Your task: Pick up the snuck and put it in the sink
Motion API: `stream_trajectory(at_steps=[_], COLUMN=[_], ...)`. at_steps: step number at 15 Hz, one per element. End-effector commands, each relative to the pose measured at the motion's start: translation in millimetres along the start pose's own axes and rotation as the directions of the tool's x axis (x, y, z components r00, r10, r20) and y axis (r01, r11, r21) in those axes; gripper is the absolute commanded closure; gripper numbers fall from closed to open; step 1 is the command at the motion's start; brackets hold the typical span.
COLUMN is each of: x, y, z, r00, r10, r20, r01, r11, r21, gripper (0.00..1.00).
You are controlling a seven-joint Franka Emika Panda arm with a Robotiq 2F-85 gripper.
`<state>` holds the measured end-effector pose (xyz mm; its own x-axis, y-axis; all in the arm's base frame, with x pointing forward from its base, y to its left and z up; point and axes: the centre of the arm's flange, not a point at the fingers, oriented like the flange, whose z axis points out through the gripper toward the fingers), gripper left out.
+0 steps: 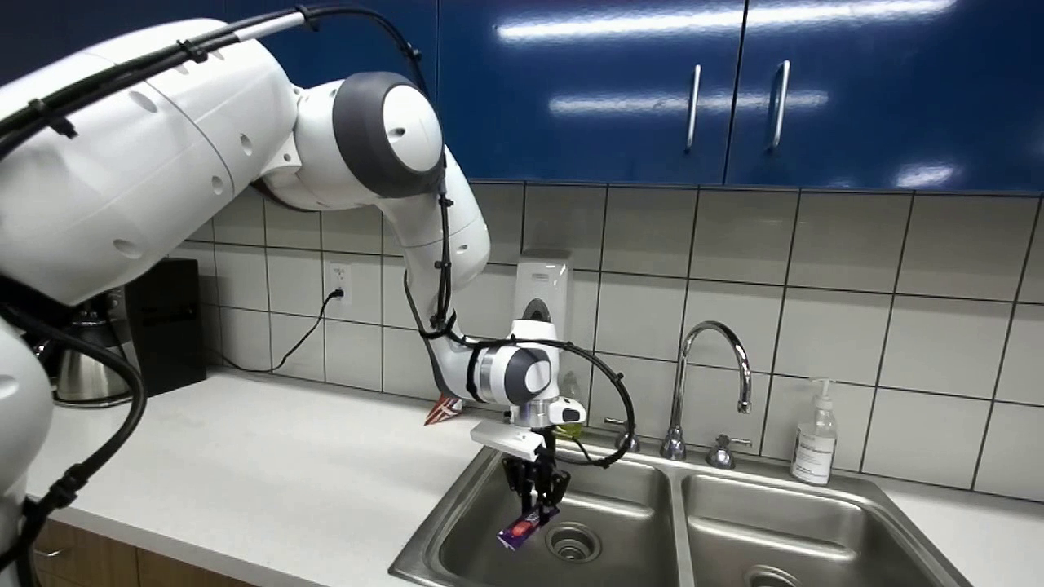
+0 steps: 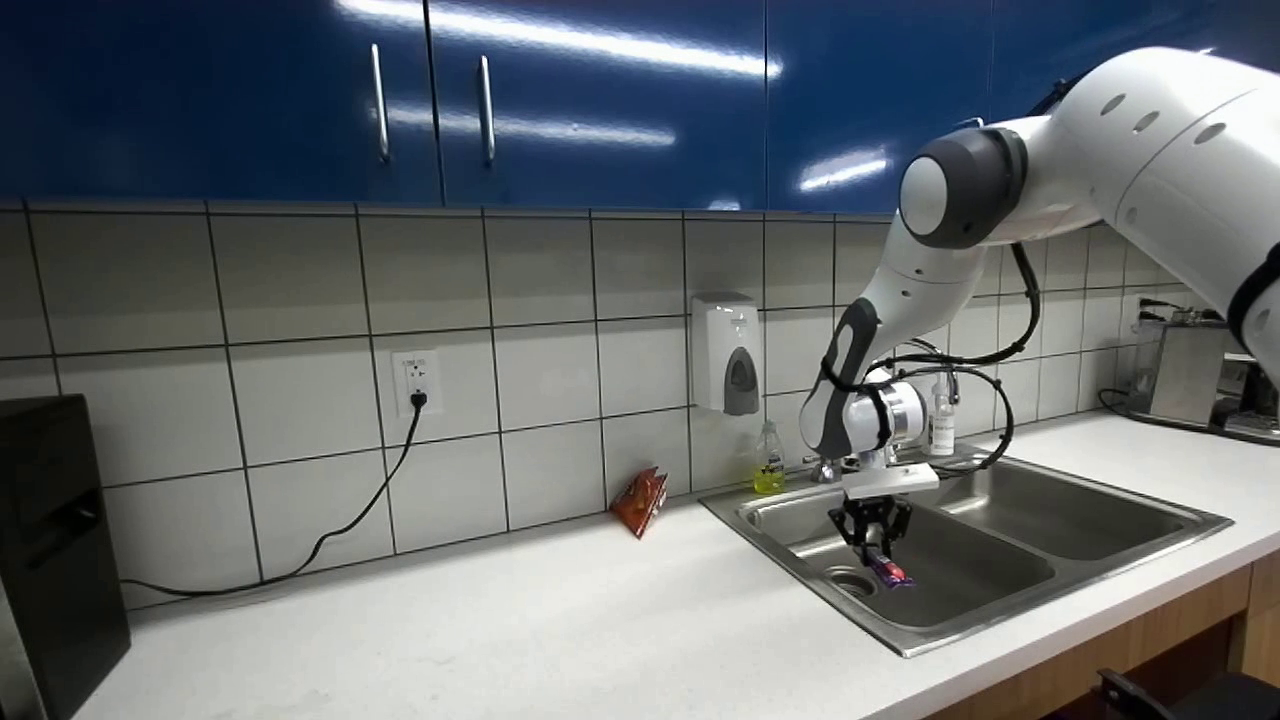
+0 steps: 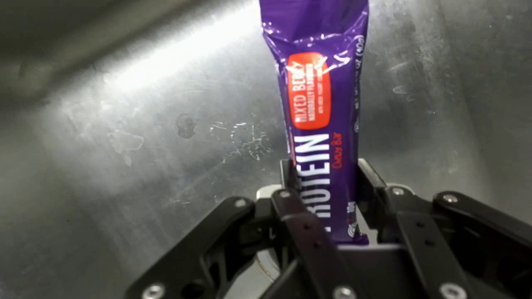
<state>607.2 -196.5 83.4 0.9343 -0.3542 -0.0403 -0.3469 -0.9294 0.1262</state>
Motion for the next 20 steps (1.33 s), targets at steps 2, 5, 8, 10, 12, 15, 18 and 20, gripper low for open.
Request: stream_trajectory(at_steps=[2, 5, 8, 10, 12, 15, 18, 20], x=[21.9, 25.6, 26.5, 26.9, 26.7, 27.2, 27.5, 27.8], y=[-10.5, -17.1, -21.4, -22.8, -23.5, -25.5, -27.6, -28.6], z=[29.0, 49.7, 66.2, 75.3, 82.7, 91.0, 97.2, 100.0], r00=[1.0, 0.999, 0.999, 0.999, 0.999, 0.999, 0.998, 0.998], r10=[-0.008, -0.019, -0.023, -0.026, -0.024, -0.029, -0.033, -0.032], r20=[0.022, 0.029, 0.034, 0.039, 0.039, 0.045, 0.047, 0.047], r01=[0.008, 0.019, 0.023, 0.026, 0.024, 0.03, 0.033, 0.033], r11=[1.0, 1.0, 1.0, 1.0, 1.0, 1.0, 0.999, 0.999], r21=[0.011, 0.003, 0.0, -0.003, -0.007, -0.01, -0.012, -0.01], gripper=[0.87, 0.87, 0.87, 0.87, 0.87, 0.87, 0.87, 0.66])
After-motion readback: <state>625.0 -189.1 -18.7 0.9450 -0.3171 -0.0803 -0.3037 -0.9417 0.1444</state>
